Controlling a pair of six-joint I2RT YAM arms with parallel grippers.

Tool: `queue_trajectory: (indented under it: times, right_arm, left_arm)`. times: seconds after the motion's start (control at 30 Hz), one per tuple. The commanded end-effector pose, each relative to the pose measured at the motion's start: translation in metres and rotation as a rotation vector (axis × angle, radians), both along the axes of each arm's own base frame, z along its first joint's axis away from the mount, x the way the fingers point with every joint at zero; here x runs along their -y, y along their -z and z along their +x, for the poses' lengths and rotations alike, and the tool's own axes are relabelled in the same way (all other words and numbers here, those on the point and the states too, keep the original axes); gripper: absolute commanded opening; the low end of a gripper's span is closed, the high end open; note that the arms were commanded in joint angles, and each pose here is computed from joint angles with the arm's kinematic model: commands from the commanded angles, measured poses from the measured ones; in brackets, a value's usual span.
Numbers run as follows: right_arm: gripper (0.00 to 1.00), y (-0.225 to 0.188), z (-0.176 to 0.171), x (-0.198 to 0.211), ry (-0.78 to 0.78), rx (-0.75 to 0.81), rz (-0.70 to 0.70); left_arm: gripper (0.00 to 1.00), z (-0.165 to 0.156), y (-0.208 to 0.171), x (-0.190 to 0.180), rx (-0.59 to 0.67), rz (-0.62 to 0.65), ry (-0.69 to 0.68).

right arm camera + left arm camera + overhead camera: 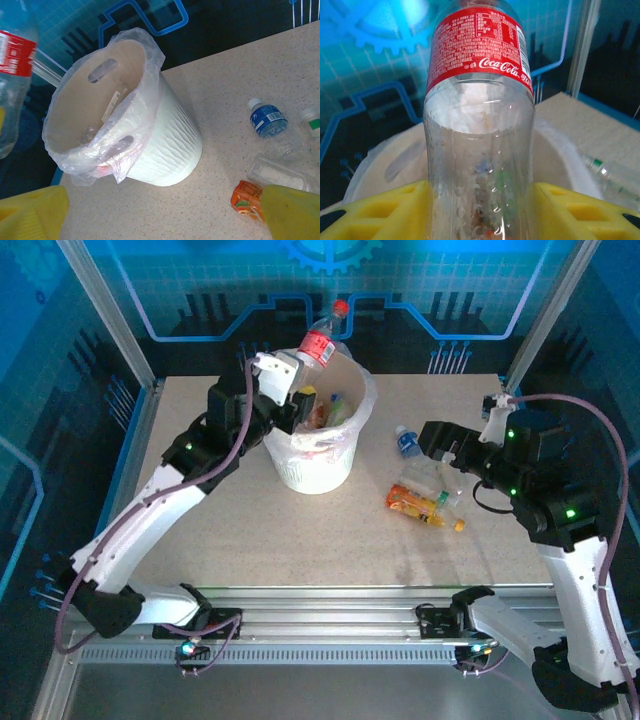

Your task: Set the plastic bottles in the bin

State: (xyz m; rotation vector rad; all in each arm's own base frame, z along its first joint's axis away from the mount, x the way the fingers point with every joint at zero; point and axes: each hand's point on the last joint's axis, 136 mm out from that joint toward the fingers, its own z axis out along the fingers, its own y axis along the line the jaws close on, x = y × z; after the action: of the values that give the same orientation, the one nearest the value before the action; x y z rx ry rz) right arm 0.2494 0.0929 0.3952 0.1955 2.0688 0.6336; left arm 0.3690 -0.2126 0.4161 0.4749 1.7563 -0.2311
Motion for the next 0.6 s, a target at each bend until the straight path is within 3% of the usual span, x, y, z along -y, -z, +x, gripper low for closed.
queue_trajectory:
  times: [0.0,0.2,0.57]
  right_arm:
    - [1.00,0.004,0.006,0.003,0.021,-0.005,0.006]
    - [1.00,0.012,0.012,0.000,0.022,-0.036,0.003]
    - [1.00,0.023,0.019,0.002,0.041,-0.067,-0.014]
  left_arm:
    - [0.13,0.006,0.025,-0.004,-0.132,0.004,0.038]
    - [0.13,0.023,0.053,-0.014,-0.236,0.004,0.052]
    - [0.17,0.044,0.081,-0.027,-0.310,0.019,0.039]
